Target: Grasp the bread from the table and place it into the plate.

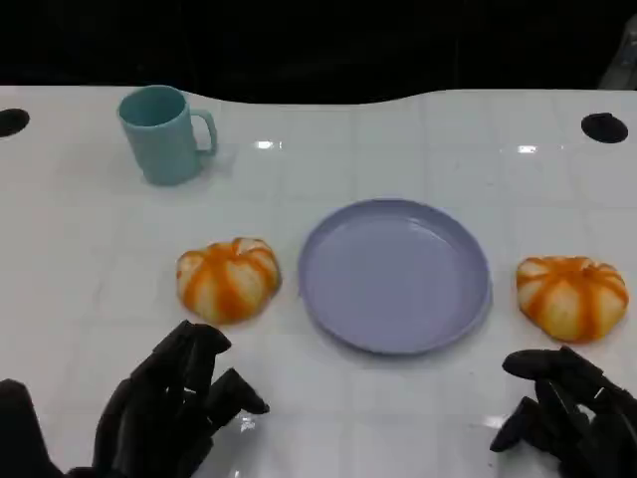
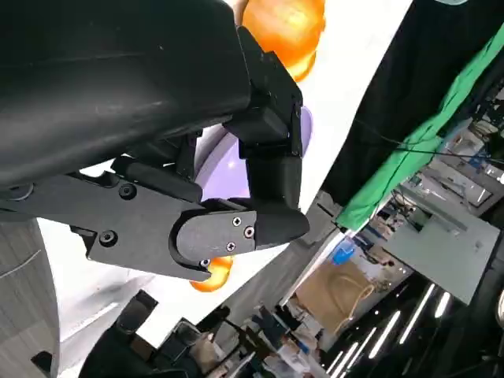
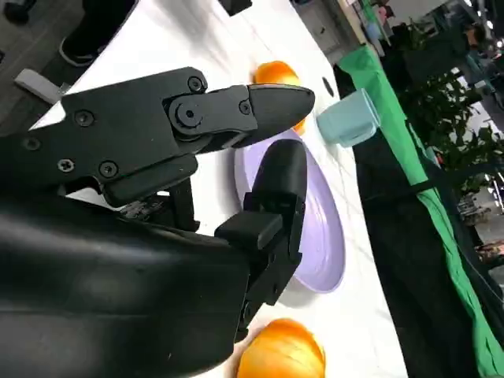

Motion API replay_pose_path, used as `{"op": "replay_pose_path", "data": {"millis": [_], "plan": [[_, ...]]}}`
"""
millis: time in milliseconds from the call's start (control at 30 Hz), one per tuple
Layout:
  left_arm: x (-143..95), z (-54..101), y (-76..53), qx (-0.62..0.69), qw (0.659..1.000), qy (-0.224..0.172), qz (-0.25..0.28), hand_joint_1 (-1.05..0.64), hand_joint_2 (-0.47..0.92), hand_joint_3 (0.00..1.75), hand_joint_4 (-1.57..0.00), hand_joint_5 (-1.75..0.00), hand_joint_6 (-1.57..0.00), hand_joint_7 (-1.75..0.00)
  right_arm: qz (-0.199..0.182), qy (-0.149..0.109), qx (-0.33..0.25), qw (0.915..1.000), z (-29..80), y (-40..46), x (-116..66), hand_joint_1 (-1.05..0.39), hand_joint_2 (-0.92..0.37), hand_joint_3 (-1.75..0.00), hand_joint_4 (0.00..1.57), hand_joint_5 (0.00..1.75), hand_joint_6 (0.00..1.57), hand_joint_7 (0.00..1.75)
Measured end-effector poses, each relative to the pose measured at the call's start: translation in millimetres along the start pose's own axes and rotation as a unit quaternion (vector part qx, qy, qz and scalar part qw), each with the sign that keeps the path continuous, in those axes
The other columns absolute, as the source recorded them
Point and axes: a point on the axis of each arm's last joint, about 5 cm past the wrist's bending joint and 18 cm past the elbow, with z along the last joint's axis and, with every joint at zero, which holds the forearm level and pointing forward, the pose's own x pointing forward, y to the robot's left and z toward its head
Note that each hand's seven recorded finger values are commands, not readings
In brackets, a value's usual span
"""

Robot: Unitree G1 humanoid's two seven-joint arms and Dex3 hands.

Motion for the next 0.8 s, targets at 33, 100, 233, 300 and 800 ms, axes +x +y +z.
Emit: {"op": "replay_pose_path", "data": {"millis": [33, 100, 233, 300, 800], "plan": [[0.0, 0.0, 0.0, 0.0, 1.0, 0.0, 0.0, -0.53, 0.92, 0.42, -0.57, -1.64, -0.47, -1.33, 0.0, 0.0, 0.0, 1.0, 0.0, 0.0, 0.0, -0.8, -0.92, -0.18, 0.69, 1.46, 0.75, 1.01], [0.3, 0.5, 1.0, 0.032, 0.999, -0.016, -0.008, -0.55, 0.92, 0.38, -0.53, -1.5, -0.48, -1.02, 0.0, 0.001, 0.0, 1.0, 0.0, 0.1, 0.0, -0.79, -0.92, -0.18, 0.69, 1.46, 0.74, 1.0], [5.2, 6.1, -0.6, 0.143, 0.987, -0.065, -0.038, -0.54, 0.92, 0.28, -0.41, -1.07, -0.47, -0.38, 0.001, 0.002, 0.002, 1.0, 0.0, -0.1, 0.1, -0.8, -0.92, -0.19, 0.68, 1.47, 0.73, 1.01], [8.7, 11.3, -3.8, 0.227, 0.969, -0.086, -0.052, -0.56, 0.92, 0.21, -0.35, -0.92, -0.47, -0.21, 0.001, 0.003, 0.002, 1.0, 0.0, -0.1, 0.0, -0.79, -0.92, -0.19, 0.68, 1.47, 0.73, 1.01], [24.9, 54.7, -26.2, 0.674, 0.708, -0.203, -0.067, -0.58, 0.92, 0.03, -0.01, -0.66, -0.35, -0.01, 0.002, 0.003, 0.003, 1.0, 0.1, 1.1, -0.6, -0.8, -0.92, -0.18, 0.69, 1.46, 0.73, 1.02]]}}
